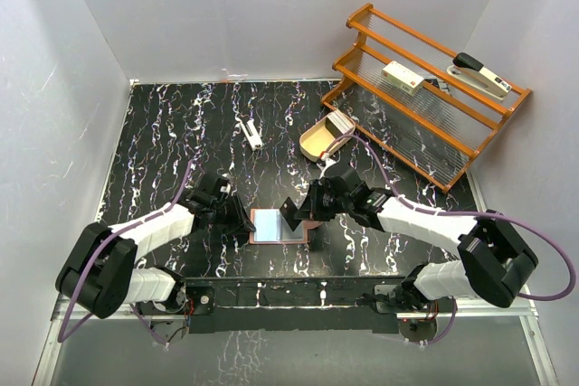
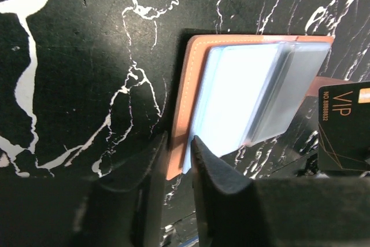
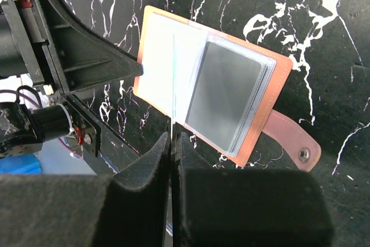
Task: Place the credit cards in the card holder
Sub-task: Insert the credit card into the card holder.
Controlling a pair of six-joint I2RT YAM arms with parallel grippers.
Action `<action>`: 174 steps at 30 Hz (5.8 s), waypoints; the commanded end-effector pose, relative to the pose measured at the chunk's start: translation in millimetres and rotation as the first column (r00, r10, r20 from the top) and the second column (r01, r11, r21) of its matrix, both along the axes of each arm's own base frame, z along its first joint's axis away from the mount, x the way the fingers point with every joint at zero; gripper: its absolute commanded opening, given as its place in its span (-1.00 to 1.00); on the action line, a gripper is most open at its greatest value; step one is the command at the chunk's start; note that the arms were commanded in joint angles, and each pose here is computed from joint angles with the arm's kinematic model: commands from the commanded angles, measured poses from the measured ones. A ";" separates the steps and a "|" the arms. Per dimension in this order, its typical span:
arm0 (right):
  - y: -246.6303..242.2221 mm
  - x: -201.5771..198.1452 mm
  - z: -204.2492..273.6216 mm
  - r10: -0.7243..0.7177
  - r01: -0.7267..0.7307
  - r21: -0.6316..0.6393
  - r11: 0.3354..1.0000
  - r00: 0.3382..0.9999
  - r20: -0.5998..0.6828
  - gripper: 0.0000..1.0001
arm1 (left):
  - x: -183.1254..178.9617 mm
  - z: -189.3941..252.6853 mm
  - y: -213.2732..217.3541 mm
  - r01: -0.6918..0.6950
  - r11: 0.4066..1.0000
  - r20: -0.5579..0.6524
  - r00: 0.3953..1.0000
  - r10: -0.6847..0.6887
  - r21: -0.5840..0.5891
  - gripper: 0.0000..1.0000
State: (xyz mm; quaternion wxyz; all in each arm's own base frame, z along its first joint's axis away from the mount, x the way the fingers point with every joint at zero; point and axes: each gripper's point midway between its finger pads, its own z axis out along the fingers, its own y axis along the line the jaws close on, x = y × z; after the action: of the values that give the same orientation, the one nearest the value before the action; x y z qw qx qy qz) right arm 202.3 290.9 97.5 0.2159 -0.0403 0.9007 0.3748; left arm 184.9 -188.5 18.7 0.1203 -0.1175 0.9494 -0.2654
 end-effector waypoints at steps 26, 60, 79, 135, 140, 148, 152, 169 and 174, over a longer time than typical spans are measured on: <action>15.4 -2.1 -47.4 -0.032 0.037 0.133 0.990 0.999 -0.039 -0.99 | -19.1 -8.3 2.7 -0.022 0.999 -0.042 0.999 0.021 -0.037 -1.00; 19.8 4.2 -64.9 -0.115 0.123 0.131 0.984 0.991 -0.073 -1.00 | -29.8 0.1 -17.9 -0.058 0.975 -0.087 0.995 0.040 -0.216 -1.00; 13.2 10.7 -47.9 -0.110 0.110 -0.035 0.993 0.994 0.019 -0.26 | -28.6 -1.2 -14.5 -0.059 0.979 -0.075 0.996 0.045 -0.197 -1.00; 71.7 4.9 -47.0 0.203 -0.199 -0.051 0.979 0.974 0.103 0.13 | -28.4 -3.8 -12.7 -0.042 0.984 -0.068 0.997 0.030 -0.175 -1.00; 83.1 -4.4 -34.8 0.283 -0.286 0.010 0.958 0.952 0.116 0.05 | -26.4 -1.1 -11.8 -0.028 0.987 -0.058 0.998 0.019 -0.160 -1.00; 78.2 2.0 -25.2 0.306 -0.301 -0.056 0.952 0.940 0.152 0.01 | -24.9 4.8 -5.1 -0.013 0.995 -0.051 0.999 0.007 -0.103 -1.00; 65.9 19.1 -10.1 0.271 -0.246 -0.144 0.958 0.943 0.191 0.09 | -24.0 6.6 4.6 -0.024 0.999 -0.053 0.998 0.022 -0.037 -1.00; -65.7 202.4 83.7 0.037 0.266 -0.504 0.822 0.858 0.512 0.24 | -1.2 60.7 13.5 -0.029 1.000 0.121 0.992 0.029 0.003 -0.03; -102.9 245.6 81.2 0.053 0.381 -0.629 0.677 0.828 0.559 0.26 | 6.3 97.1 7.8 0.036 0.999 0.227 0.973 -0.029 -0.027 0.39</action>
State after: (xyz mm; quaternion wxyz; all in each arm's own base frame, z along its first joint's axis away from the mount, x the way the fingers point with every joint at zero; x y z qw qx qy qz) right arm 417.1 221.7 177.2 0.4429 -0.1248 0.8857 0.0617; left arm 186.6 -177.9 83.3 0.1883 -0.1125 0.9355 -0.2769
